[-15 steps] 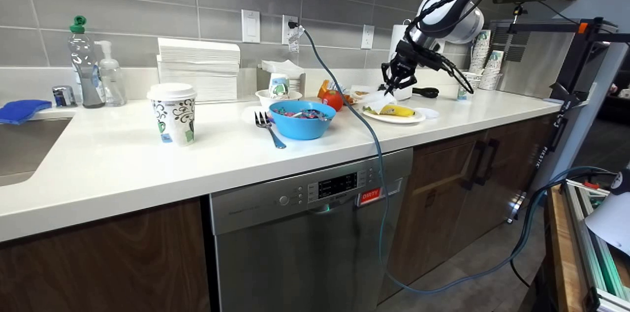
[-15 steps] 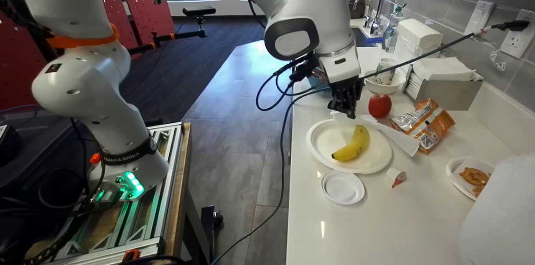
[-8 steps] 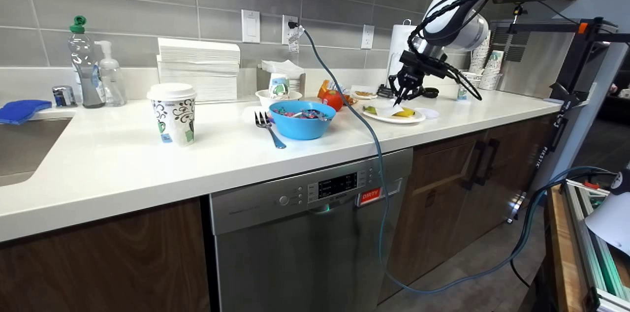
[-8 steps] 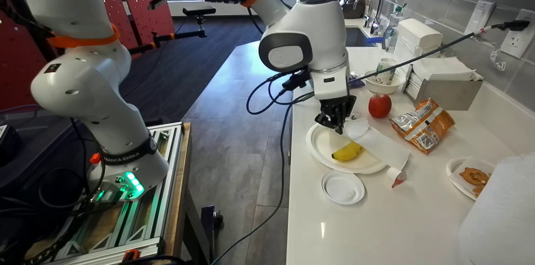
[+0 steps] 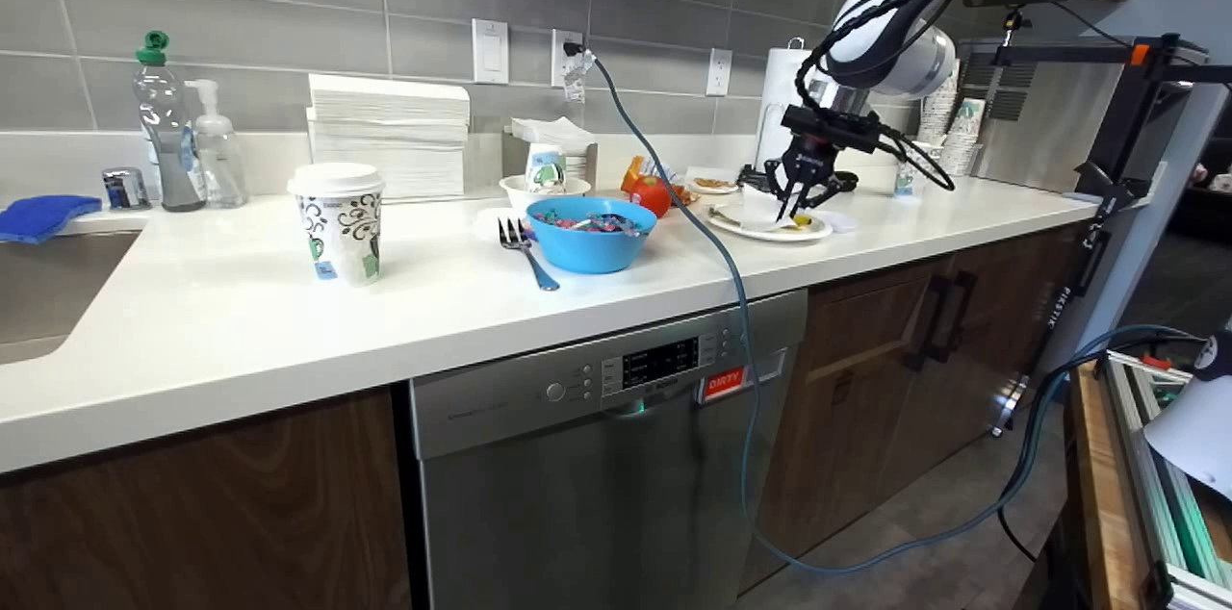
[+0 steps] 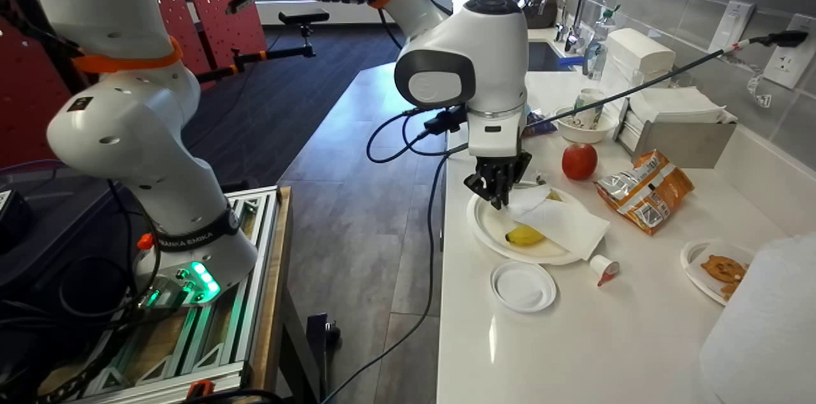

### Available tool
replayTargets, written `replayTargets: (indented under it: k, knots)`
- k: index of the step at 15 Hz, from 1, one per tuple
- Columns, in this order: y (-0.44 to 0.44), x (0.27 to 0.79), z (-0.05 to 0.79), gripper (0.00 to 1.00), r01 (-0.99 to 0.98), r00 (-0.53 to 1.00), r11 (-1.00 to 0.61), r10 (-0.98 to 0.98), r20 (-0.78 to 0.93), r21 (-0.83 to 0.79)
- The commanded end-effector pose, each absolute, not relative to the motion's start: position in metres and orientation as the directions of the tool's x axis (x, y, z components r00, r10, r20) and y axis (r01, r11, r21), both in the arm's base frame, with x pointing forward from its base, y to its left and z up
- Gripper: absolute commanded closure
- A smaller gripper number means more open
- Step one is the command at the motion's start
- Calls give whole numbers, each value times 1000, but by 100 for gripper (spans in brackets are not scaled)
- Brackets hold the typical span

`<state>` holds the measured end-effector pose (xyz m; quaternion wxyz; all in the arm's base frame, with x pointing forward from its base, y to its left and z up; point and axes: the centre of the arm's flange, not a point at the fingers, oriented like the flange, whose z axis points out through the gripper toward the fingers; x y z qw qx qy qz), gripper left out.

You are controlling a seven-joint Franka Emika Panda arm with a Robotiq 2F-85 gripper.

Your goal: Remove the paper from the blue bowl and put it on the banana

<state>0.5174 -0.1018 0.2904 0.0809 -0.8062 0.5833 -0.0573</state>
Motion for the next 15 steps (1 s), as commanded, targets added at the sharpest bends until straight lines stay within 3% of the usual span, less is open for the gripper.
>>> replayTargets:
  k: [1,8,13,15]
  knots:
    - [-93,518,347,51,-923,298,-299,-954,41,-242]
    - [-68,511,437,1,-915,390,-392,-920,42,-92]
    - [-27,503,488,0,-801,598,-596,-800,53,51]
    - [-18,499,512,0,-793,608,-589,-785,121,159]
